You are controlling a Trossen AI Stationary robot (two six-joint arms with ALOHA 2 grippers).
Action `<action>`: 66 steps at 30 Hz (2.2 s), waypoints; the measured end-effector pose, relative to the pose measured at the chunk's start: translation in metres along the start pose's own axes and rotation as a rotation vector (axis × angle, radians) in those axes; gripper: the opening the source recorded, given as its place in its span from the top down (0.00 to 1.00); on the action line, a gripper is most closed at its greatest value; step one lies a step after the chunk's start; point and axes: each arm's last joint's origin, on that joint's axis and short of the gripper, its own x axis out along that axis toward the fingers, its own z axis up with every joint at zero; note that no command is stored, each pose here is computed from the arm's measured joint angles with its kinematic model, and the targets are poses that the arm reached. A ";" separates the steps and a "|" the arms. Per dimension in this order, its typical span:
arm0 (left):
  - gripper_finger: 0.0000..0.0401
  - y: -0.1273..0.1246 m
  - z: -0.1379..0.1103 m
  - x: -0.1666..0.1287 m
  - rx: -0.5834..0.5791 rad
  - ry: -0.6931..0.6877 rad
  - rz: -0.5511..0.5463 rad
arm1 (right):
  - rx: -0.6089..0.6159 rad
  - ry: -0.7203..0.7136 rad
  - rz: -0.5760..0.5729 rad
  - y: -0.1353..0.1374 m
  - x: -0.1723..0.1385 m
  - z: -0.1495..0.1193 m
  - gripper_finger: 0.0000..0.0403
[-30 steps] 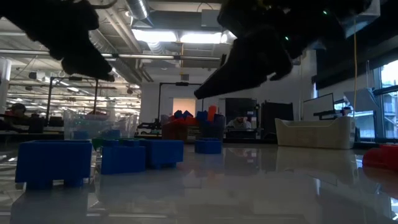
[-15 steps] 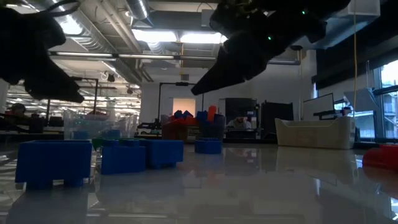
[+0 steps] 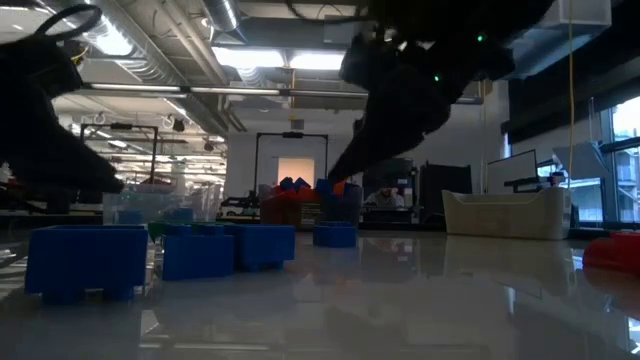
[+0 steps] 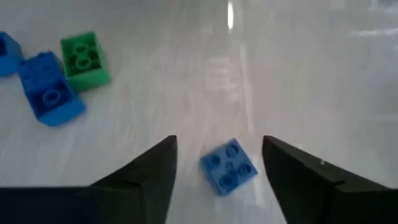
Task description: Sort blocks by size
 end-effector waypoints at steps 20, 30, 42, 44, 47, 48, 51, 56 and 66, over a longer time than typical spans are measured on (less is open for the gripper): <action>0.48 0.000 -0.011 0.006 0.023 -0.013 0.036 | -0.115 0.064 0.130 -0.016 0.047 -0.032 0.33; 0.48 0.001 -0.011 0.006 0.029 -0.021 0.044 | -0.124 0.050 0.158 -0.018 0.047 -0.031 0.57; 0.48 0.001 -0.010 0.006 0.027 -0.022 0.044 | -0.126 -0.026 0.037 -0.021 0.043 -0.003 0.65; 0.48 0.001 -0.010 0.006 0.026 -0.023 0.044 | -0.124 -0.055 0.010 -0.022 0.041 0.011 0.63; 0.48 0.001 -0.010 0.006 0.026 -0.023 0.044 | -0.130 -0.120 -0.039 -0.025 0.036 0.039 0.64; 0.48 0.001 -0.010 0.006 0.026 -0.023 0.044 | -0.136 -0.143 -0.061 -0.027 0.035 0.048 0.64; 0.48 0.001 -0.010 0.006 0.026 -0.023 0.044 | -0.130 -0.190 -0.111 -0.034 0.029 0.069 0.65; 0.48 0.001 -0.010 0.006 0.026 -0.023 0.044 | -0.093 -0.256 -0.165 -0.058 0.023 0.094 0.65; 0.48 0.001 -0.010 0.007 0.038 -0.024 0.050 | -0.039 -0.332 -0.242 -0.105 0.036 0.126 0.65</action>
